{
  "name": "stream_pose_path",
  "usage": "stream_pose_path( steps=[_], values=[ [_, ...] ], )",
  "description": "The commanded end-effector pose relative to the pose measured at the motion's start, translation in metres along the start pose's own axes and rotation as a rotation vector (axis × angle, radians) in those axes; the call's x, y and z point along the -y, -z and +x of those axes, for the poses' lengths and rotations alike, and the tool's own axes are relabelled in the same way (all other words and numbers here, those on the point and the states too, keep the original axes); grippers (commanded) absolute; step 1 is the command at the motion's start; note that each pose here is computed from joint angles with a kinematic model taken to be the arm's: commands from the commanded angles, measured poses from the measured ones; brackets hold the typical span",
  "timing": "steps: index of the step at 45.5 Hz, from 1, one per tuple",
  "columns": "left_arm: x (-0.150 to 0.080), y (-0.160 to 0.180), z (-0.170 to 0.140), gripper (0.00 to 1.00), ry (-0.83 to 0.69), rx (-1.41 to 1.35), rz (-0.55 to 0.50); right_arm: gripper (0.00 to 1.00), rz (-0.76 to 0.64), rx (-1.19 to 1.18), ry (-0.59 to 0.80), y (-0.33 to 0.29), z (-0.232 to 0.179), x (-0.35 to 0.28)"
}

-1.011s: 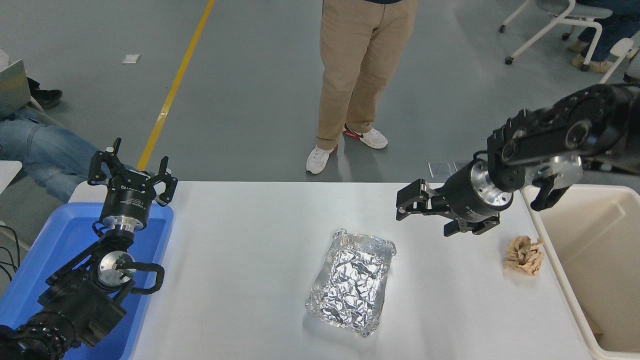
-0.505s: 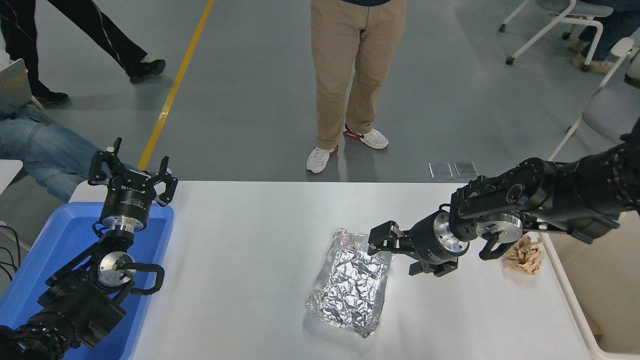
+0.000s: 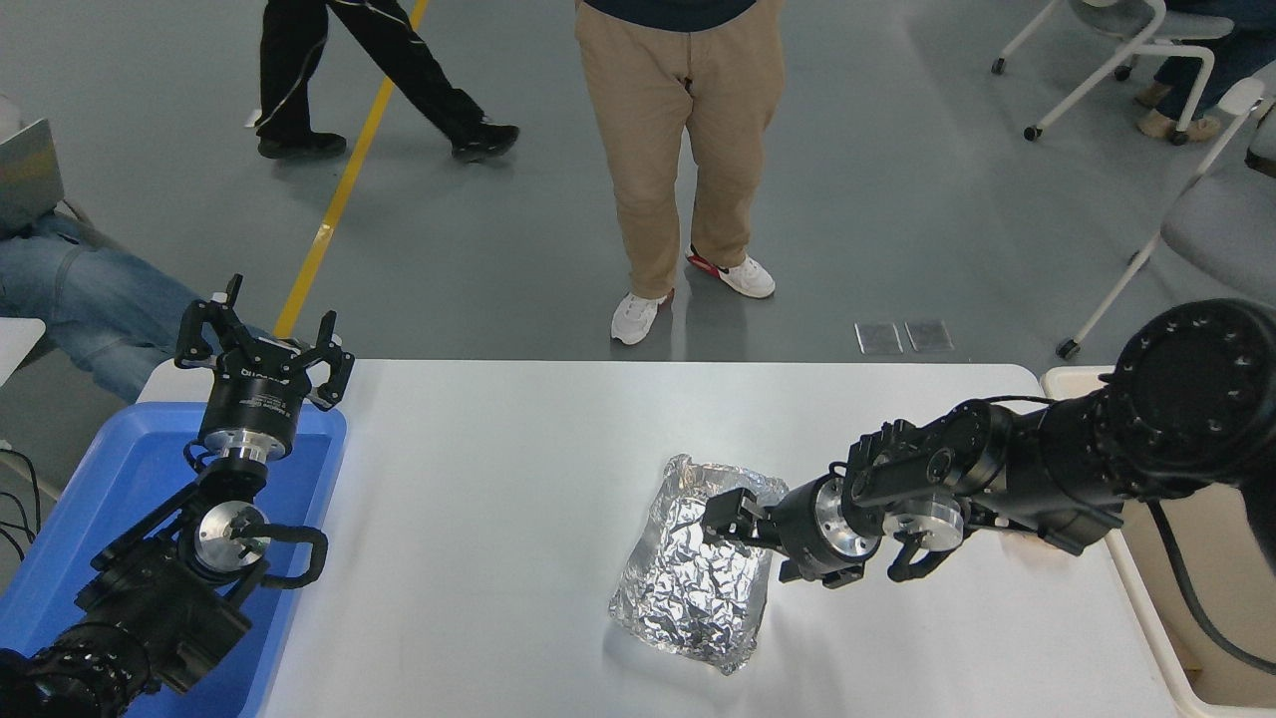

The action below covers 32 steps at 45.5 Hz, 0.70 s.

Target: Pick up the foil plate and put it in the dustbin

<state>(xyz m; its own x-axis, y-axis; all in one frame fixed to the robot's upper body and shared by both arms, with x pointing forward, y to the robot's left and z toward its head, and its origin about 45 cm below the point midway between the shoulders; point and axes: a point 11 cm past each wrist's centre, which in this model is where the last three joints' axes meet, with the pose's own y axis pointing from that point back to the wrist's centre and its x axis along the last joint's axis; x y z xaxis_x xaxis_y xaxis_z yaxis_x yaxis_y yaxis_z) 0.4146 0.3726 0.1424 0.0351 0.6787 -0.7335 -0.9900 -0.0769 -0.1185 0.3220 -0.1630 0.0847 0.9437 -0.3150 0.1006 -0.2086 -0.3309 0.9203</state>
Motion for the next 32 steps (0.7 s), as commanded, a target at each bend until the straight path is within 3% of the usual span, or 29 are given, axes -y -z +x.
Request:
stream_pose_path(
  steps=[1,9,17,24,29,32],
  values=[
    [0.000,0.000,0.000,0.99,0.000,0.000,0.000,0.99,-0.011,-0.001,-0.019,-0.009,-0.004,0.010],
    [0.000,0.000,0.000,0.99,0.000,0.000,0.000,0.96,-0.029,-0.040,-0.062,-0.019,-0.003,0.016],
    [0.000,0.000,0.000,0.99,0.000,0.000,0.000,0.85,-0.039,-0.102,-0.072,-0.023,-0.004,0.017],
    [0.000,0.000,0.000,0.99,0.000,0.000,0.000,0.65,-0.044,-0.108,-0.065,-0.026,-0.007,0.019],
    [0.000,0.000,0.000,0.99,0.000,0.000,0.001,0.41,-0.063,-0.114,-0.063,-0.033,-0.007,0.019],
    [0.000,0.000,0.000,0.99,0.000,0.000,0.000,0.32,-0.069,-0.119,-0.063,-0.036,-0.007,0.018]
  ],
)
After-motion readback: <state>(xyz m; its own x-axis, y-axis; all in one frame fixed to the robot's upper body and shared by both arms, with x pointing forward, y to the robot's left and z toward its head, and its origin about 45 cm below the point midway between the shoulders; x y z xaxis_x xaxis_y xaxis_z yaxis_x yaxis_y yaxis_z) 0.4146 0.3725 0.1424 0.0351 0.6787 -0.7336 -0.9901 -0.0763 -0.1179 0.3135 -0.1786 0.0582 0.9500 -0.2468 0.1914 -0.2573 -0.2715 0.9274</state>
